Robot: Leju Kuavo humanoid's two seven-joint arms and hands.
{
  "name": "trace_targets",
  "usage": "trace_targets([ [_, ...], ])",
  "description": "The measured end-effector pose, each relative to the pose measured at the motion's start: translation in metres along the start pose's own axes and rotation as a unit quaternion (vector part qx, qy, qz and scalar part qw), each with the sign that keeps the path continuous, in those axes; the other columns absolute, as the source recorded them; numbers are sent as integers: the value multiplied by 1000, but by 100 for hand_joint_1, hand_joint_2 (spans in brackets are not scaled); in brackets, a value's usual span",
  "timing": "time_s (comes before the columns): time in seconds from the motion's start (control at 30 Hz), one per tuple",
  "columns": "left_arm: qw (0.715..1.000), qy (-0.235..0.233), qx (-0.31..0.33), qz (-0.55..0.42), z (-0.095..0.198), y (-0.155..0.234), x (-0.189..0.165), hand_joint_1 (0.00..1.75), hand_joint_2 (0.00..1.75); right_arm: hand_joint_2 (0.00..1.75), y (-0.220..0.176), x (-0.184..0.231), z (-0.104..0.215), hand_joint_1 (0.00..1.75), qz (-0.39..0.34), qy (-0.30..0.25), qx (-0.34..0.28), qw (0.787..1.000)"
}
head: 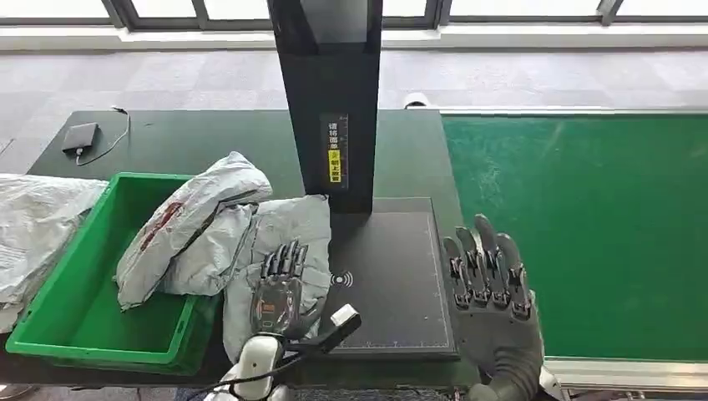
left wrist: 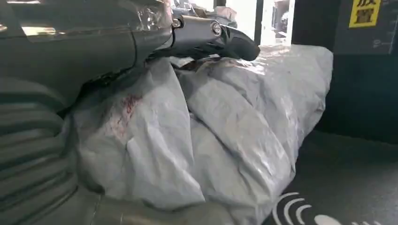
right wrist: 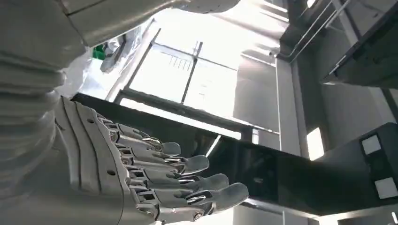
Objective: Moved the parcel from conveyor to table for the left to box.
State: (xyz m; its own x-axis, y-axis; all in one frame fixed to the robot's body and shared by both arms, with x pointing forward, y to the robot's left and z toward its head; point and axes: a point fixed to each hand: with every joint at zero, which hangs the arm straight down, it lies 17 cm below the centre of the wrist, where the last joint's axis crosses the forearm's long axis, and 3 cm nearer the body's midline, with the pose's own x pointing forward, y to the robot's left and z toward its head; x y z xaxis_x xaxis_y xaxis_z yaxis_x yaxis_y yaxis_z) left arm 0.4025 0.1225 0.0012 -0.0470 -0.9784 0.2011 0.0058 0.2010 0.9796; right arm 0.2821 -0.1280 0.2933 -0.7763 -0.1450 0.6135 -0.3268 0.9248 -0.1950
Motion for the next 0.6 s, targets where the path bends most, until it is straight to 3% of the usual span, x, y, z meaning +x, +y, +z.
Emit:
trace_targets([
  [0.6,1000,-2,3,-8,-7,3,-7,175,175,175,2,7,10,0,5,5,7,1000],
])
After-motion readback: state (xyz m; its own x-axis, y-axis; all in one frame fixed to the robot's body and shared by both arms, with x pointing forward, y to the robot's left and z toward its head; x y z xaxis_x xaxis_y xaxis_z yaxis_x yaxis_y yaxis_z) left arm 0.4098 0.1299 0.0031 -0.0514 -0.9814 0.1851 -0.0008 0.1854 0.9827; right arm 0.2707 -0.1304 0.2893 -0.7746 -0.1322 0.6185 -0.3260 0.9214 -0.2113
